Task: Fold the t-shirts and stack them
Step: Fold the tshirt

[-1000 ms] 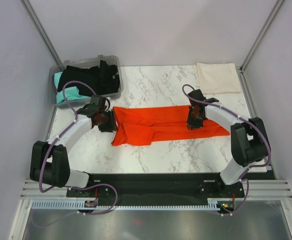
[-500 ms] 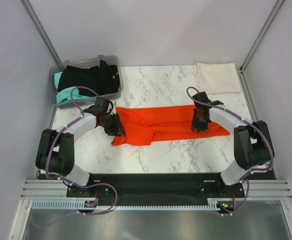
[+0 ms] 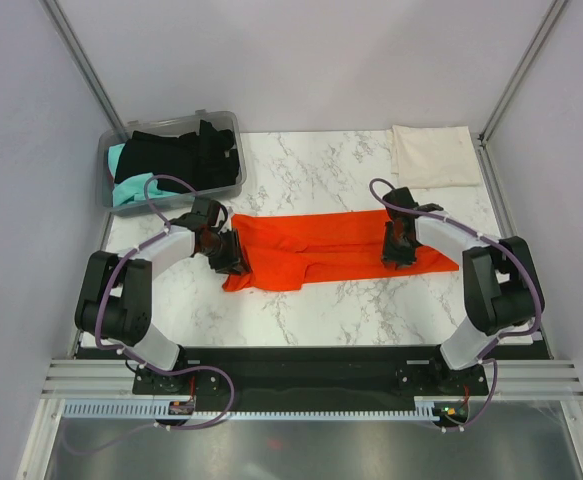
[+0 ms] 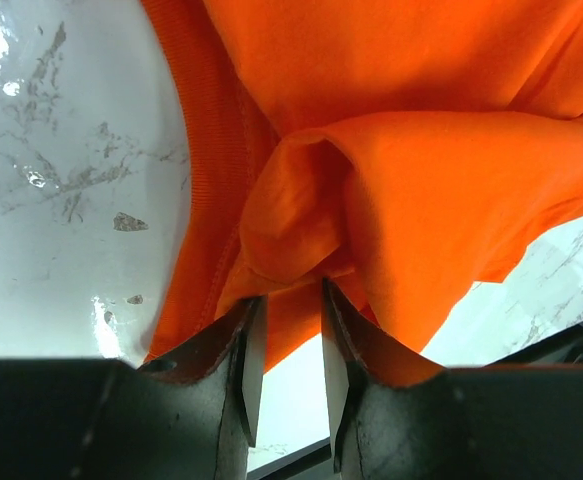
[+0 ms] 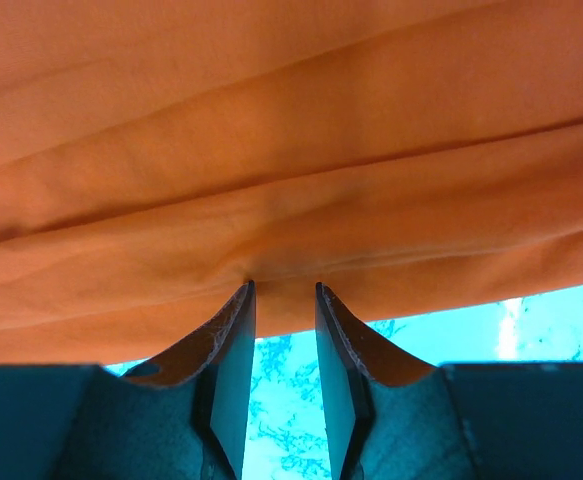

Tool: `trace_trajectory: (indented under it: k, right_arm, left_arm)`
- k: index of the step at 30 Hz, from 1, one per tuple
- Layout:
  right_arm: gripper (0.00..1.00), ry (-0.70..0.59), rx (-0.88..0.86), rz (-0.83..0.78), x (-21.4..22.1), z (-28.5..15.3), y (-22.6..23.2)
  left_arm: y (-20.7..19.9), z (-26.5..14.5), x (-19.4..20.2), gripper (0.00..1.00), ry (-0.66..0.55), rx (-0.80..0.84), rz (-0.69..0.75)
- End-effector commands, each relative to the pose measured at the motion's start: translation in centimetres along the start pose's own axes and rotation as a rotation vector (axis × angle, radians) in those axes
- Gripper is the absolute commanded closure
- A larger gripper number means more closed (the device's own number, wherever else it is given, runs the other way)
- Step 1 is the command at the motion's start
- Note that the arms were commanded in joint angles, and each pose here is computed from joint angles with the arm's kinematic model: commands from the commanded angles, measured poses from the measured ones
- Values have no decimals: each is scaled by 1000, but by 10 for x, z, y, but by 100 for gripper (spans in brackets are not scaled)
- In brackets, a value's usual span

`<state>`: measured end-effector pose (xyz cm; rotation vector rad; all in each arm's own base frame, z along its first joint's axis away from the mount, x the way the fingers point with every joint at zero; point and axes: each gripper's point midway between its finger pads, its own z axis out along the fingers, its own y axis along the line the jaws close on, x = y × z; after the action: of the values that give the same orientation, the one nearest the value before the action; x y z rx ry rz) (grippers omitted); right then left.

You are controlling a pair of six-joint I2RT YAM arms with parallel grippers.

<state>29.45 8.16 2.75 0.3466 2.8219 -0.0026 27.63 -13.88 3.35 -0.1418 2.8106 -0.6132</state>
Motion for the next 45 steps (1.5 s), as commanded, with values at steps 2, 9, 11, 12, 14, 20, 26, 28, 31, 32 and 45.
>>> trace_trajectory:
  k: [2,9,11,12,14,20,26,28,31,32,45]
  right_arm:
    - [62,-41,13,-12,-20,6,2]
    - [61,-73,13,-6,-49,8,5]
    - [60,-77,8,-1,-54,7,5]
    - [60,-80,5,1,-57,6,7]
    - [60,-72,-4,3,-57,6,8]
    - [57,-62,-38,10,-50,-8,9]
    - [54,-83,-71,22,-48,-31,-1]
    - [53,-101,-89,32,-49,-39,-3]
    - [53,-98,-107,30,-42,-42,-5]
    - [53,-86,-116,28,-38,-41,-5]
    - [52,-10,-765,-31,34,-64,190]
  left_arm:
    - [8,5,1,65,-8,-26,-13]
    - [11,6,3,65,-4,-43,-13]
    - [12,6,4,65,-2,-46,-11]
    - [12,6,4,65,-1,-44,-8]
    - [9,3,4,65,-2,-31,3]
    - [-14,-34,-6,42,-94,35,22]
    - [-44,-59,1,35,-134,175,31]
    - [-46,-52,7,35,-107,205,65]
    - [-50,-46,8,35,-75,242,107]
    - [-47,-40,9,35,-60,237,106]
    - [-53,-23,11,38,17,275,109]
